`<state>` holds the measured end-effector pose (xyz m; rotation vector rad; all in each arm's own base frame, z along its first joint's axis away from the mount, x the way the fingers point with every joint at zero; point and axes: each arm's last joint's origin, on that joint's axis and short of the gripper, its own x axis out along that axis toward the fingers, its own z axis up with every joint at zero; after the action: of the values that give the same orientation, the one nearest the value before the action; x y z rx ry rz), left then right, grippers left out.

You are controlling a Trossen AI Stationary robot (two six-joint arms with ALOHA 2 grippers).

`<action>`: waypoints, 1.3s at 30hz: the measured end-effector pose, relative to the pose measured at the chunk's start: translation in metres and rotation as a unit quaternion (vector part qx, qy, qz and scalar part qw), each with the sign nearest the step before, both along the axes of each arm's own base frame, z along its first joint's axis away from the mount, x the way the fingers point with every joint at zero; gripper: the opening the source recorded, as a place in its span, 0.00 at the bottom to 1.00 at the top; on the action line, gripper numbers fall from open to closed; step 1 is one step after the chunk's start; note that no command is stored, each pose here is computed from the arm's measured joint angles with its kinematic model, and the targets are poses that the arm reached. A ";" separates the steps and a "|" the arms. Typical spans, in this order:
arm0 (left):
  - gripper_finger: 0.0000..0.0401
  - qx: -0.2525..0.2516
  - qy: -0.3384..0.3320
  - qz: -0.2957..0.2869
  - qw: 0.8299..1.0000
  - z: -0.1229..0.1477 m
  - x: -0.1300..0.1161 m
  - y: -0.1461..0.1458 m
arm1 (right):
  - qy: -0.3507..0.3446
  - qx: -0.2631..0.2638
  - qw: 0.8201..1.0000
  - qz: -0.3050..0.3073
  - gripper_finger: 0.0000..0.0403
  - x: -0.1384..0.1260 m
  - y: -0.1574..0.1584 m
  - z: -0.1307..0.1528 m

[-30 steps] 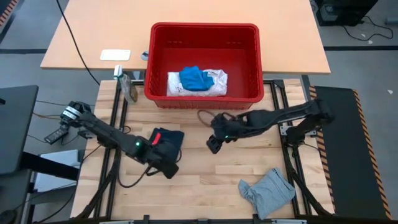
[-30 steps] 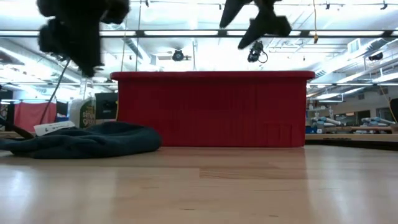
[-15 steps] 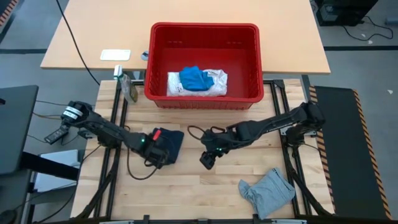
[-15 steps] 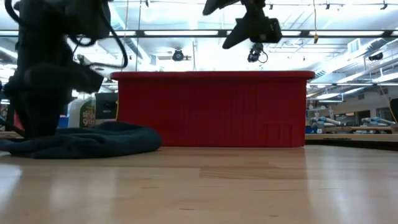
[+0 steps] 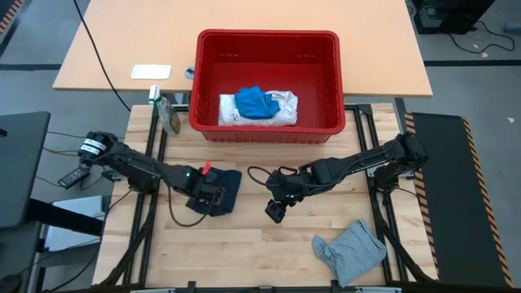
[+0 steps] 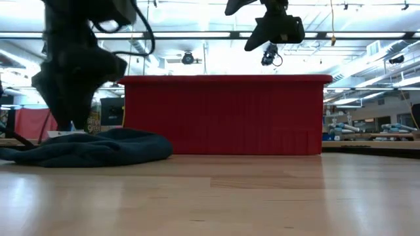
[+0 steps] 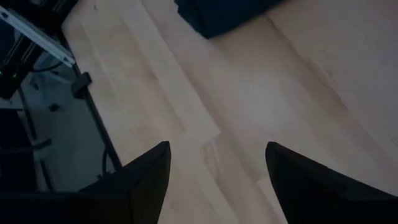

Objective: Fold laundry
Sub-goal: Put the folded dark blue shorts into the red laundry bin

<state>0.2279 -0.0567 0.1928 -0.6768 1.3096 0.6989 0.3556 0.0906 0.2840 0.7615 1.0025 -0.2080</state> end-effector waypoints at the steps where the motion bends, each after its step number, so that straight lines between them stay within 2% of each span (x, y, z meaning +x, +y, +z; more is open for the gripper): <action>1: 0.79 0.003 0.004 0.004 1.000 -0.001 0.000 0.005 | 0.001 0.005 1.000 0.003 0.66 0.000 -0.001 0.000; 8: 0.79 -0.002 0.030 0.041 0.999 -0.025 -0.008 0.036 | 0.008 0.008 1.000 0.021 0.66 -0.001 -0.002 -0.001; 14: 0.79 -0.075 -0.047 0.066 0.994 -0.058 -0.012 0.046 | 0.024 0.000 0.999 0.028 0.66 -0.004 -0.002 -0.003; 18: 0.75 -0.078 -0.084 0.090 0.989 -0.065 -0.012 0.044 | 0.031 -0.002 0.999 0.037 0.66 -0.005 -0.001 -0.003; 22: 0.60 -0.072 -0.152 0.086 0.982 -0.066 -0.001 0.036 | 0.031 -0.008 0.998 0.050 0.66 -0.006 -0.001 -0.004; 26: 0.34 -0.079 -0.207 0.094 0.971 -0.076 0.015 0.023 | 0.033 -0.027 0.998 0.047 0.66 -0.006 -0.003 -0.004; 30: 0.08 -0.111 -0.278 0.090 0.950 -0.093 0.036 0.002 | 0.039 -0.041 0.998 0.006 0.66 -0.006 -0.008 -0.005; 31: 0.05 -0.116 -0.299 0.088 0.943 -0.097 0.041 -0.002 | 0.034 -0.045 0.998 0.006 0.66 -0.006 -0.008 -0.005; 35: 0.05 -0.105 -0.338 0.110 0.929 -0.095 0.051 -0.009 | 0.030 -0.055 0.998 0.022 0.66 -0.005 -0.009 -0.004; 39: 0.05 -0.091 -0.352 0.114 0.925 -0.067 0.057 -0.008 | 0.028 -0.066 0.997 0.035 0.66 -0.008 -0.014 -0.001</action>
<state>0.2846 -0.0647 0.1256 -1.1208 0.6336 0.4490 0.3478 0.0763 0.2834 0.6019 1.0557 -0.2338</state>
